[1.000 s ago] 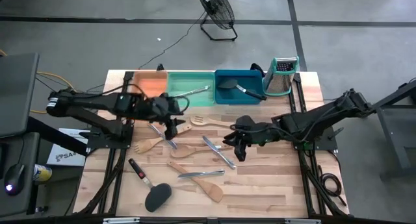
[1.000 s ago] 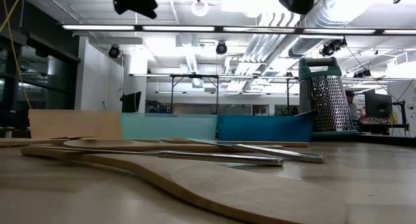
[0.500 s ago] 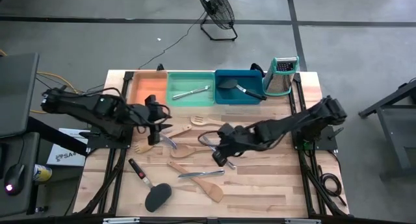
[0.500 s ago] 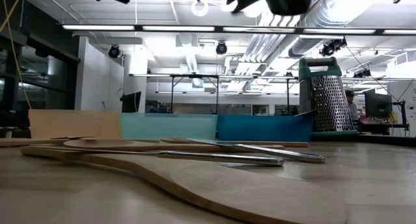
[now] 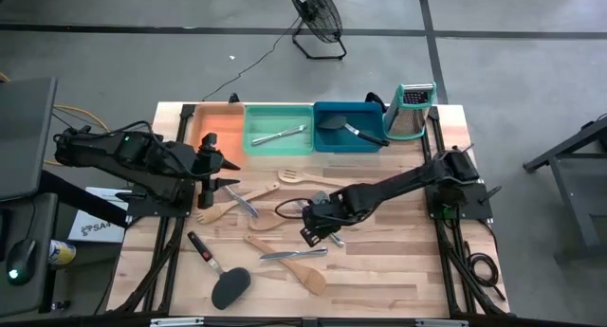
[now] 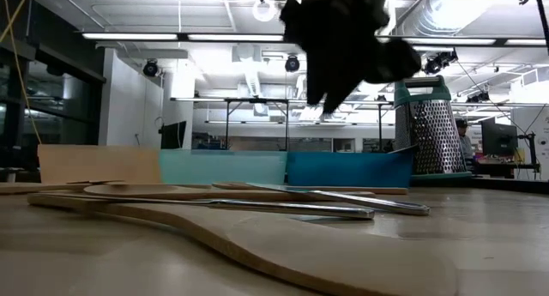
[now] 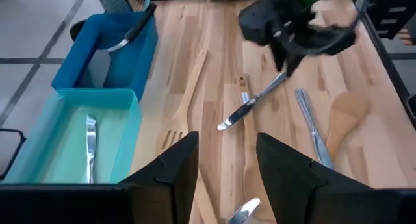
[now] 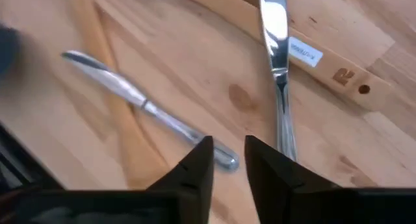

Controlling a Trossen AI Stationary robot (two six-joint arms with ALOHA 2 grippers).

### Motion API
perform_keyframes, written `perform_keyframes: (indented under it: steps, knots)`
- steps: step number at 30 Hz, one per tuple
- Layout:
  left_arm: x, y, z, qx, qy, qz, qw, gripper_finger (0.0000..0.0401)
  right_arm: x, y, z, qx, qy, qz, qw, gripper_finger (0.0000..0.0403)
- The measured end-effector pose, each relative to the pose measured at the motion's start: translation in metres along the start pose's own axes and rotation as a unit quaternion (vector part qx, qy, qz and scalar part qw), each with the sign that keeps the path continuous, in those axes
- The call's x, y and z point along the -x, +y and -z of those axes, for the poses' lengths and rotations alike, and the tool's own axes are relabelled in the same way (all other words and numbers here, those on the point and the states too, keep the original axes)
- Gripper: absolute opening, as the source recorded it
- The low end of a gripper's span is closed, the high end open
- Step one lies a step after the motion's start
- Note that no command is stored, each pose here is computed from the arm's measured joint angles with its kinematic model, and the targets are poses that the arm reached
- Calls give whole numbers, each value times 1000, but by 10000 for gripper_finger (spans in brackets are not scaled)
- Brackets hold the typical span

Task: Pick & Place Kitchen Items
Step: Put the silver table knife into the green bin

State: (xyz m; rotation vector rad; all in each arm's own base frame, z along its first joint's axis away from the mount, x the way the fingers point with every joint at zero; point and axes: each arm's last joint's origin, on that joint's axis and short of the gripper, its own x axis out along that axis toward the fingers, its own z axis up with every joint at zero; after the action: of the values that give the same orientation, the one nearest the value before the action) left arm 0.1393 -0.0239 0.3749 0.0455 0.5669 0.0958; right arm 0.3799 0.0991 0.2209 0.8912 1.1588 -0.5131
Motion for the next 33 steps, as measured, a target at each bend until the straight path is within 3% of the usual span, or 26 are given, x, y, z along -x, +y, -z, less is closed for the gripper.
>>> perform_keyframes:
  steps: [7,11,33]
  knots:
    - [5,2,5,-5,13,1,1000,152,-23,-9,-10,23,13,41,999,190]
    - [6,2,7,-6,19,1,1000,152,-33,-11,-11,36,15,55,998,220]
    - [7,3,8,-6,23,4,1000,152,-67,-15,-9,23,18,87,996,171]
